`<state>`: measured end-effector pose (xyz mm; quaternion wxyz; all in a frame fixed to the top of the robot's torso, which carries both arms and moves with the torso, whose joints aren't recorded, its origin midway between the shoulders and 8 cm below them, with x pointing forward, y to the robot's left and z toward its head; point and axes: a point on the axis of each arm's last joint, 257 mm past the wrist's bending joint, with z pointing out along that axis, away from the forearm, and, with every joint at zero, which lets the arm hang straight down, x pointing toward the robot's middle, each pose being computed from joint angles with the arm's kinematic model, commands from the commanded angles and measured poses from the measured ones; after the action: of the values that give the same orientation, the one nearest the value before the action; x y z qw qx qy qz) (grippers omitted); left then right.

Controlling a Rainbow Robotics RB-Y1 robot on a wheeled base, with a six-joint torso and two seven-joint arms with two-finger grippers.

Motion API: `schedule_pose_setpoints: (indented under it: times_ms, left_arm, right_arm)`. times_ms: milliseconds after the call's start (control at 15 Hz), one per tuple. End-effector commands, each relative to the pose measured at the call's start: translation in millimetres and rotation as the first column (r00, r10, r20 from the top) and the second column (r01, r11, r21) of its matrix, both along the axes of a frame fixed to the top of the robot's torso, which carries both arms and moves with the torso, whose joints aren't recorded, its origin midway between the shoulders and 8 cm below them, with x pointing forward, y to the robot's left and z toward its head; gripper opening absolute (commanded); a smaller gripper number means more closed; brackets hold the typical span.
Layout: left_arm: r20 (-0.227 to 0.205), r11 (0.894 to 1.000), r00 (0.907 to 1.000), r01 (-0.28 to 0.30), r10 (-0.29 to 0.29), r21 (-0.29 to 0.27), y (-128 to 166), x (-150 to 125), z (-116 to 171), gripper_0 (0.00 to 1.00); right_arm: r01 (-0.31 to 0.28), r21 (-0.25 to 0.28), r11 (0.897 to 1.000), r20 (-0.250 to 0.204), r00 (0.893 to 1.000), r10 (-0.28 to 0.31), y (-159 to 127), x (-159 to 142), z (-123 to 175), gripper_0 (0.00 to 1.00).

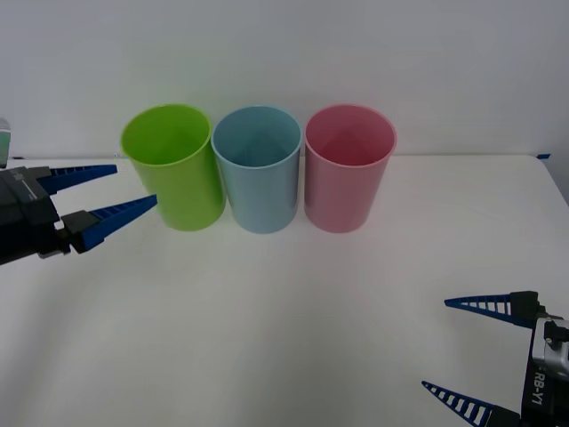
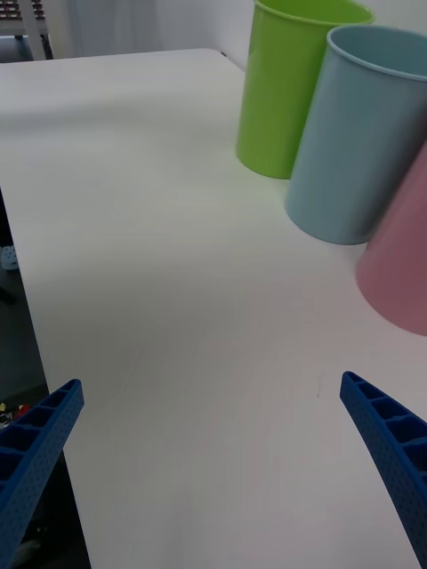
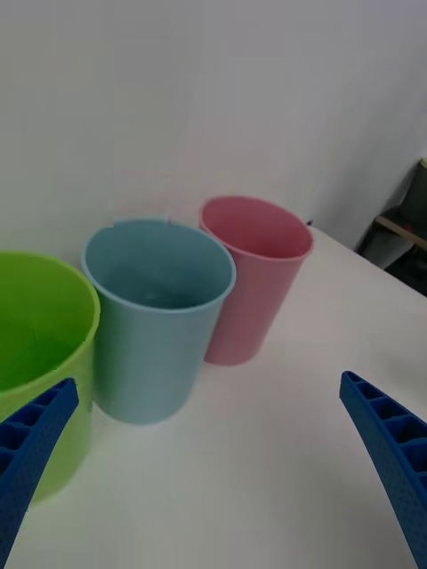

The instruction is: Put cans in the blue bin and PET bottles in the pink bin and trash in the green bin.

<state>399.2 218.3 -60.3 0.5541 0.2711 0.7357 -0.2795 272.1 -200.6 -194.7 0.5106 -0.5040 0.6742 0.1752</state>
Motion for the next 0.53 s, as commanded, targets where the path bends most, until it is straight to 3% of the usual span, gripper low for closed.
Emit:
schedule_pose_setpoints:
  times_ms: [67, 200, 400, 533]
  left_arm:
    - [-0.051, 0.999, 0.9981, -0.031, 0.033, 0.038, 4.4, -18.1, -27.6, 1.0]
    - [-0.091, 0.997, 0.9942, -0.05, 0.056, 0.063, 6.5, -32.8, -47.0, 1.0]
    - [-0.117, 0.991, 0.9884, -0.085, 0.097, 0.105, 5.3, -51.2, -67.7, 1.0]
    - [-0.154, 0.986, 0.9792, -0.113, 0.132, 0.126, 7.1, -63.3, -85.9, 1.0]
  right_arm:
    - [0.0, 0.0, 1.0, 0.0, 1.0, 0.0, 0.0, 0.0, 0.0, 1.0]
    - [0.0, 0.0, 1.0, 0.0, 1.0, 0.0, 0.0, 0.0, 0.0, 1.0]
    - [0.0, 0.0, 1.0, 0.0, 1.0, 0.0, 0.0, 0.0, 0.0, 1.0]
    - [0.0, 0.0, 1.0, 0.0, 1.0, 0.0, 0.0, 0.0, 0.0, 1.0]
